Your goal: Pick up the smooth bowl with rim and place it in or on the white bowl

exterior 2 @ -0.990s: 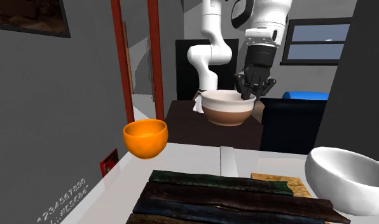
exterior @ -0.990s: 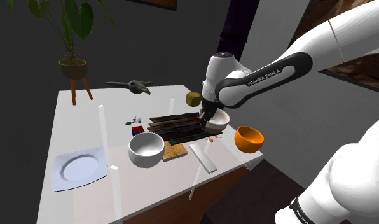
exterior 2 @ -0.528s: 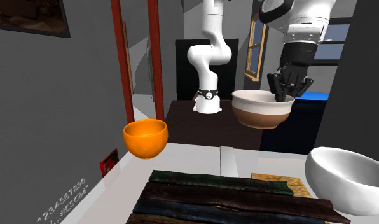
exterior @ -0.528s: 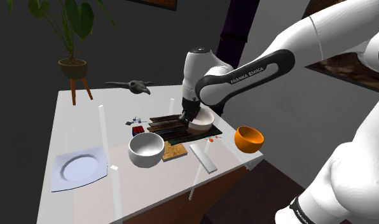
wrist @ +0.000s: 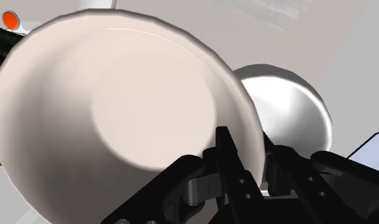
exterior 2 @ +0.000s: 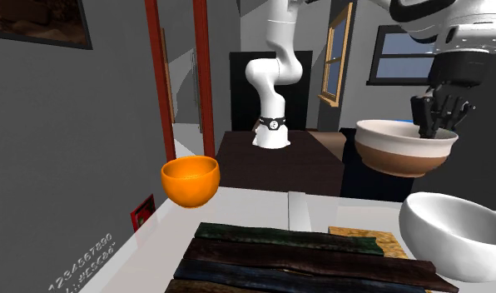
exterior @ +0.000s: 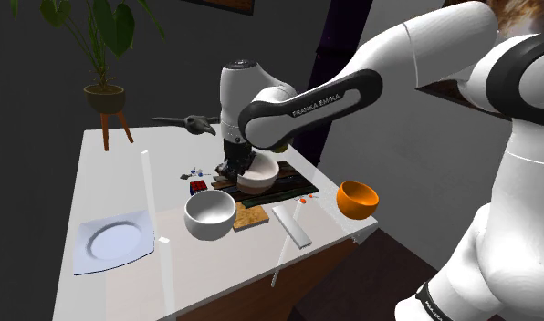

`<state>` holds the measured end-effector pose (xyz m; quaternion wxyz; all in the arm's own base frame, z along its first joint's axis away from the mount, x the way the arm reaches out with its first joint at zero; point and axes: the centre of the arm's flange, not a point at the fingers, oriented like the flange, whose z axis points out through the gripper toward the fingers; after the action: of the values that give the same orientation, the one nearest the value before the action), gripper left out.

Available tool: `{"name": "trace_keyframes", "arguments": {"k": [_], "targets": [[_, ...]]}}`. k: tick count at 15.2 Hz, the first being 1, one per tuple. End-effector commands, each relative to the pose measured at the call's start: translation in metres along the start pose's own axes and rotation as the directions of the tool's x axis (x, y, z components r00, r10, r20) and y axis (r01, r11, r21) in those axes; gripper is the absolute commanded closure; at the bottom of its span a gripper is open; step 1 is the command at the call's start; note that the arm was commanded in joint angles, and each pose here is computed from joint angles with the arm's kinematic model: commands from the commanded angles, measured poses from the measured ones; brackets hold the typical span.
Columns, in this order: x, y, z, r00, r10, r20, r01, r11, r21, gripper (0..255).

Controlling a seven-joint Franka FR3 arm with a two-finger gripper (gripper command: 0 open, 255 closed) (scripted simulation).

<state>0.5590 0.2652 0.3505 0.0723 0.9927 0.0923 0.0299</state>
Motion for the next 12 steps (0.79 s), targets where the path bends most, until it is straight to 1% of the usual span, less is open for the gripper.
{"name": "trace_keyframes", "arguments": {"k": [1,8,12], "targets": [[0.015,-0.023,-0.003,1.0,0.001,0.0,-0.001,1.0,0.0,255],[0.068,-0.105,-0.016,1.0,0.001,0.0,-0.001,1.0,0.0,255],[0.067,-0.108,0.005,1.0,0.001,0.0,-0.001,1.0,0.0,255]]}}
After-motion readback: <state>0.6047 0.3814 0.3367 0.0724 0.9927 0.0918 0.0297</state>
